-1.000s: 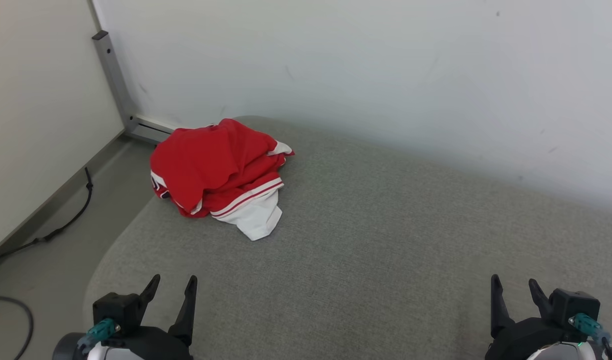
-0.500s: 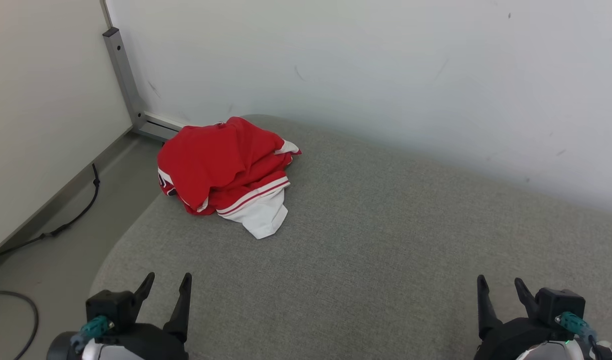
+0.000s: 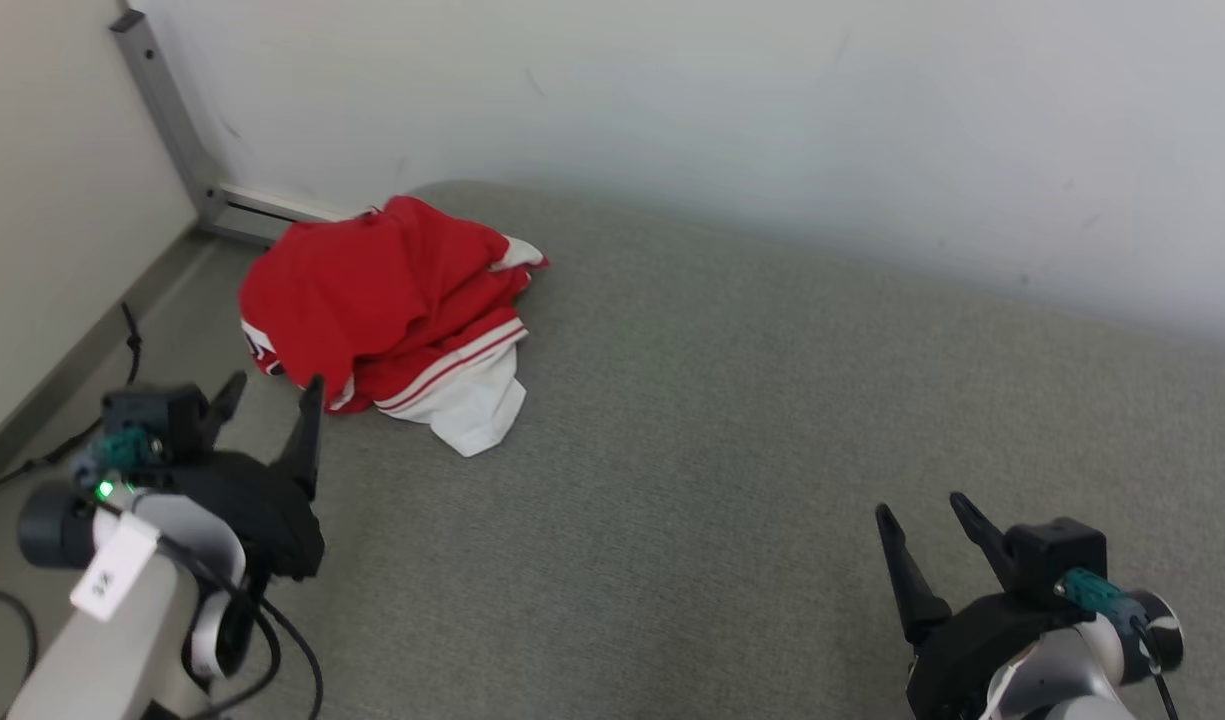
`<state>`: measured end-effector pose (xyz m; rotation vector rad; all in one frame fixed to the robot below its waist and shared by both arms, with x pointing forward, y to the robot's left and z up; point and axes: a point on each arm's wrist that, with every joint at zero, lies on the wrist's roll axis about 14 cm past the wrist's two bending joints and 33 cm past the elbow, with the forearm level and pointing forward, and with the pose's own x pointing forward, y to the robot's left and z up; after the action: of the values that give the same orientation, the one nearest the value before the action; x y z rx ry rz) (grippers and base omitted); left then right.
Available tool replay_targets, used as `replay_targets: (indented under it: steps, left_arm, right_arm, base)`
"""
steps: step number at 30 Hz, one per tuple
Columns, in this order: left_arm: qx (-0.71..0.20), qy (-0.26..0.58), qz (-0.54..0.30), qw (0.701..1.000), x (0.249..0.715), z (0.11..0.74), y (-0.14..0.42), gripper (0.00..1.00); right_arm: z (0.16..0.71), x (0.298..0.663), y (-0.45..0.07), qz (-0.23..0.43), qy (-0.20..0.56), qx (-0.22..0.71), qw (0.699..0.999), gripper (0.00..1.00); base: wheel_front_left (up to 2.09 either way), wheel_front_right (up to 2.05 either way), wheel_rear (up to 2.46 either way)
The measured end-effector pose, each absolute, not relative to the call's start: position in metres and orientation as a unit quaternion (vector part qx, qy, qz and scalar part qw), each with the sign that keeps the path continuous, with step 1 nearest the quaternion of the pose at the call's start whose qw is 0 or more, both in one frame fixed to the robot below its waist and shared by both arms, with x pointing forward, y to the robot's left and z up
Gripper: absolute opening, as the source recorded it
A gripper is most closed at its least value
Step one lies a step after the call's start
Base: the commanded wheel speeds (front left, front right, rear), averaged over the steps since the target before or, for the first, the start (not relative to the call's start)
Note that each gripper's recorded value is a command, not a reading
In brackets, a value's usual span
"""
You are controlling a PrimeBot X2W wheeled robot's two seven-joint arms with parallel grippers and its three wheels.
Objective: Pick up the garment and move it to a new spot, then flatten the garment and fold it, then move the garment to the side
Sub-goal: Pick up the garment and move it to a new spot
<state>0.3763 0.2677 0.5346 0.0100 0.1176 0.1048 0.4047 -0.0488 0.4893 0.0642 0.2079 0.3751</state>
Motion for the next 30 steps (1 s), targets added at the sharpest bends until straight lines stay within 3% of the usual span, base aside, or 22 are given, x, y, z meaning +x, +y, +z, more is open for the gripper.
replay_targets:
  steps: [8, 18, 30]
  left_arm:
    - [0.025, 0.129, 0.045, 0.99, 0.427, 0.518, 0.273, 1.0]
    - [-0.041, 0.243, 0.079, 0.966, 0.483, 0.469, 0.27, 1.0]
    - [0.024, 0.32, 0.101, 0.942, 0.535, 0.421, 0.292, 1.0]
  right_arm:
    - [0.482, 0.417, -0.058, 0.199, 0.12, 0.014, 0.972, 1.0]
    - [0.47, 0.434, -0.093, 0.181, 0.137, -0.001, 0.974, 1.0]
    - [0.441, 0.458, -0.129, 0.14, 0.171, -0.009, 0.975, 1.0]
  base:
    - [0.0, 0.0, 0.0]
    - [0.0, 0.0, 0.0]
    - [0.0, 0.0, 0.0]
